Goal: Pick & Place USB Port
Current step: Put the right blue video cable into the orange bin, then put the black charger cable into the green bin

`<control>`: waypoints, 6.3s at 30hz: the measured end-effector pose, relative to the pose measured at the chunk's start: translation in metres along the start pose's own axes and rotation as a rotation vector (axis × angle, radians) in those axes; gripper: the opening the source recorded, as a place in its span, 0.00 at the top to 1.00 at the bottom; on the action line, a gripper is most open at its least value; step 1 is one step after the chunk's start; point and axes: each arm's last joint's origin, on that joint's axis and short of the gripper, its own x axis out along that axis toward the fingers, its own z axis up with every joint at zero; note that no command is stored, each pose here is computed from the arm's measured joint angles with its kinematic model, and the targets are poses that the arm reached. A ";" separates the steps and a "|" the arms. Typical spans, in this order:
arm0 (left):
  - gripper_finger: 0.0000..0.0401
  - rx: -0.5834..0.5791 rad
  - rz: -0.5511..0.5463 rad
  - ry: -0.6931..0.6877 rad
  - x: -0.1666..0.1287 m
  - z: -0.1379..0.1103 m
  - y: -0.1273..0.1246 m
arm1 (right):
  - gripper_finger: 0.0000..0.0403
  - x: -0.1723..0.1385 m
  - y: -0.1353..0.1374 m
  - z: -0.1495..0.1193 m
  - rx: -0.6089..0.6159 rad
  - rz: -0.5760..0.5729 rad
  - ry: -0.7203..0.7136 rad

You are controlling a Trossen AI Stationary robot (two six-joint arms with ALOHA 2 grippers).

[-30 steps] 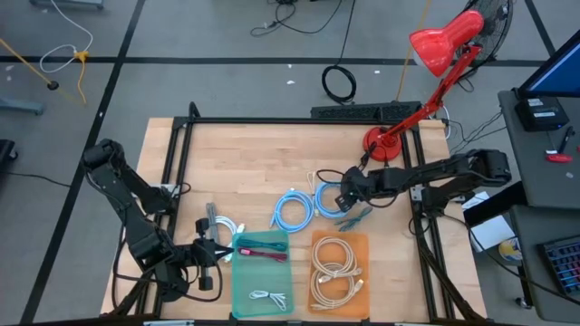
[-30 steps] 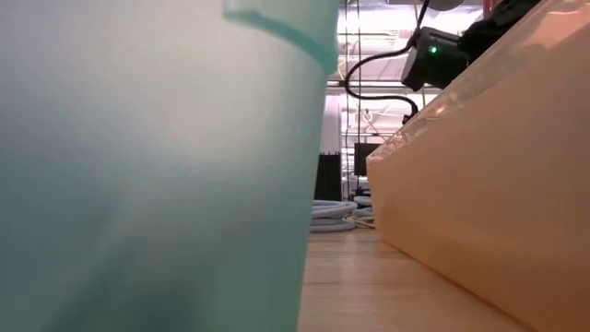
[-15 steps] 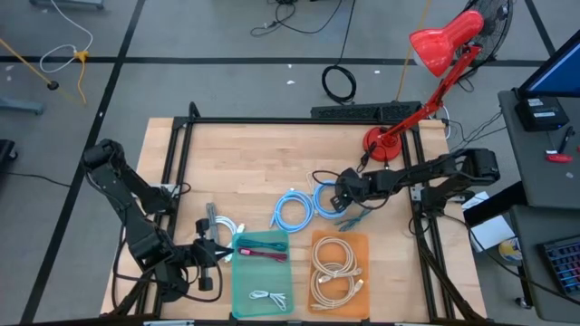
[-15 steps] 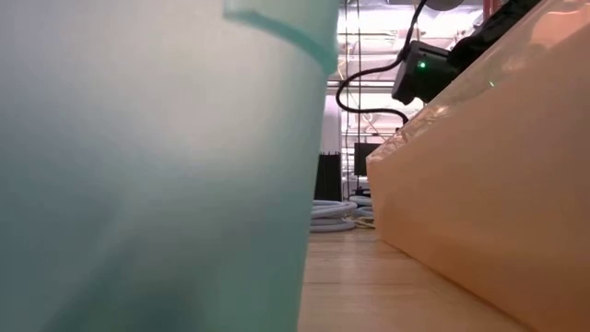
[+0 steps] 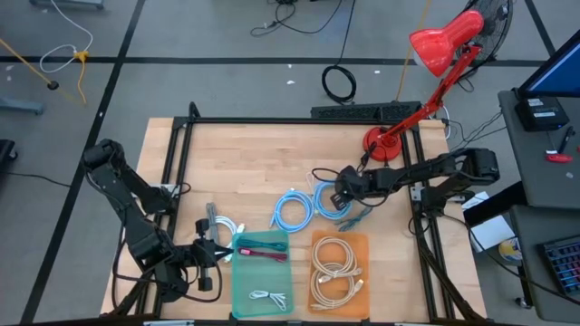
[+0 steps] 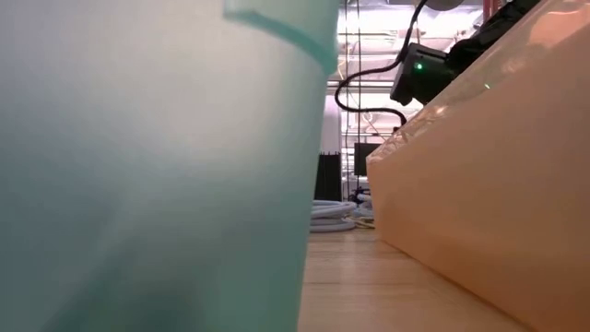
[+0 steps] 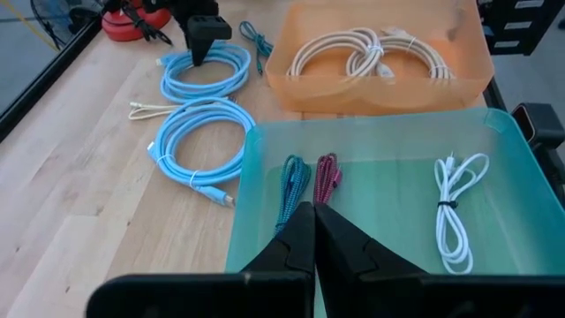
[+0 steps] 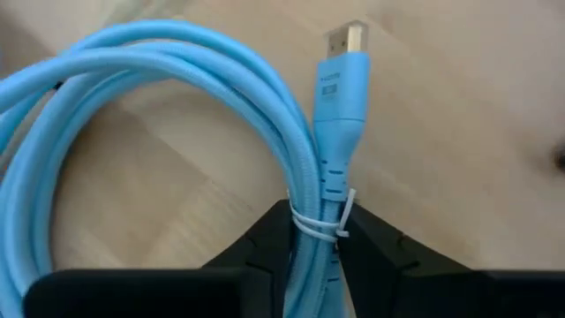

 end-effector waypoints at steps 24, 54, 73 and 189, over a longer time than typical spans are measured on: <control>0.99 0.004 -0.001 0.002 0.000 0.000 0.000 | 0.88 -0.009 0.007 0.026 -0.199 0.064 -0.260; 0.99 -0.007 -0.009 0.004 -0.001 -0.001 -0.001 | 0.86 -0.150 0.035 -0.024 -0.352 0.983 -0.190; 0.99 -0.012 -0.008 0.003 -0.001 -0.001 -0.001 | 0.86 -0.115 0.099 -0.113 -0.418 0.971 0.165; 0.99 -0.024 -0.015 0.005 -0.002 -0.002 -0.002 | 0.36 -0.117 0.202 -0.079 -0.459 0.438 -0.464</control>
